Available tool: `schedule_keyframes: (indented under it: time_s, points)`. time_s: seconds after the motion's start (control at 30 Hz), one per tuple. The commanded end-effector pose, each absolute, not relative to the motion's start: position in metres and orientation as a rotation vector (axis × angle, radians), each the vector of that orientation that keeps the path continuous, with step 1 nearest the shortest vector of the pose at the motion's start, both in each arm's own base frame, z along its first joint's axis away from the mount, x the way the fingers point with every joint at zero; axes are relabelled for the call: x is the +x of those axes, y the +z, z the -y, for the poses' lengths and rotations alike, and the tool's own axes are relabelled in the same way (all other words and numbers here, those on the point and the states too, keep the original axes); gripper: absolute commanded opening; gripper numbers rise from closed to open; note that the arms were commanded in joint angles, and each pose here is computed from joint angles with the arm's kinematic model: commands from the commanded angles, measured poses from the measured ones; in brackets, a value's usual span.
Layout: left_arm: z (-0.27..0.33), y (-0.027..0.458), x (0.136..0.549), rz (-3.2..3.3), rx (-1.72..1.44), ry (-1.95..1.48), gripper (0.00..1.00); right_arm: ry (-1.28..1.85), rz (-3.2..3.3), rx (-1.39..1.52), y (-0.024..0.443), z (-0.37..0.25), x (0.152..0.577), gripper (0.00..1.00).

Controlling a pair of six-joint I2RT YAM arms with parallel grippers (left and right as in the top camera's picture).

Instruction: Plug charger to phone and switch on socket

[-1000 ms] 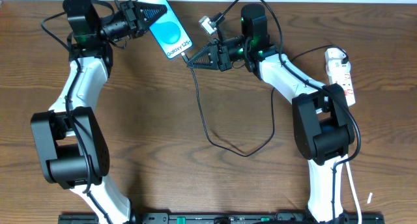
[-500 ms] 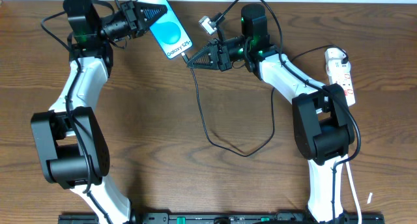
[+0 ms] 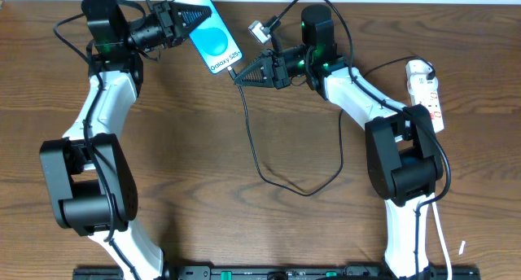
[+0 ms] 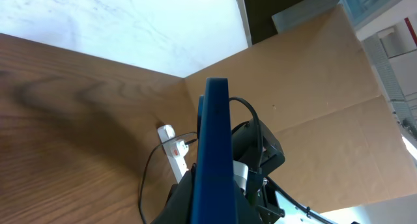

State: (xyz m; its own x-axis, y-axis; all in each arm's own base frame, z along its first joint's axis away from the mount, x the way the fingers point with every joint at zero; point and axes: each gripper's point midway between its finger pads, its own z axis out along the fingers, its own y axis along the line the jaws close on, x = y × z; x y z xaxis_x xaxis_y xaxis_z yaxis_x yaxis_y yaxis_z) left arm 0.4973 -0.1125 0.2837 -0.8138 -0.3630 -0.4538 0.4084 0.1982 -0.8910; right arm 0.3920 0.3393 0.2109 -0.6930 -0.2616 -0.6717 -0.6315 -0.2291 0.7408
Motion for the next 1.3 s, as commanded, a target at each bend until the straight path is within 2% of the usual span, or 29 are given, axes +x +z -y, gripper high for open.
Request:
schedule_keyframes:
  time_s: [0.0,1.27]
  points:
    - [0.123,0.304,0.484,-1.86,0.146,-1.681,0.07,2.004,-1.775,-1.044,0.209,-0.338,0.397,0.01]
    - [0.127,0.305,0.473,-1.87,0.22,-1.722,0.07,2.053,-1.823,-1.008,0.223,-0.338,0.398,0.01]
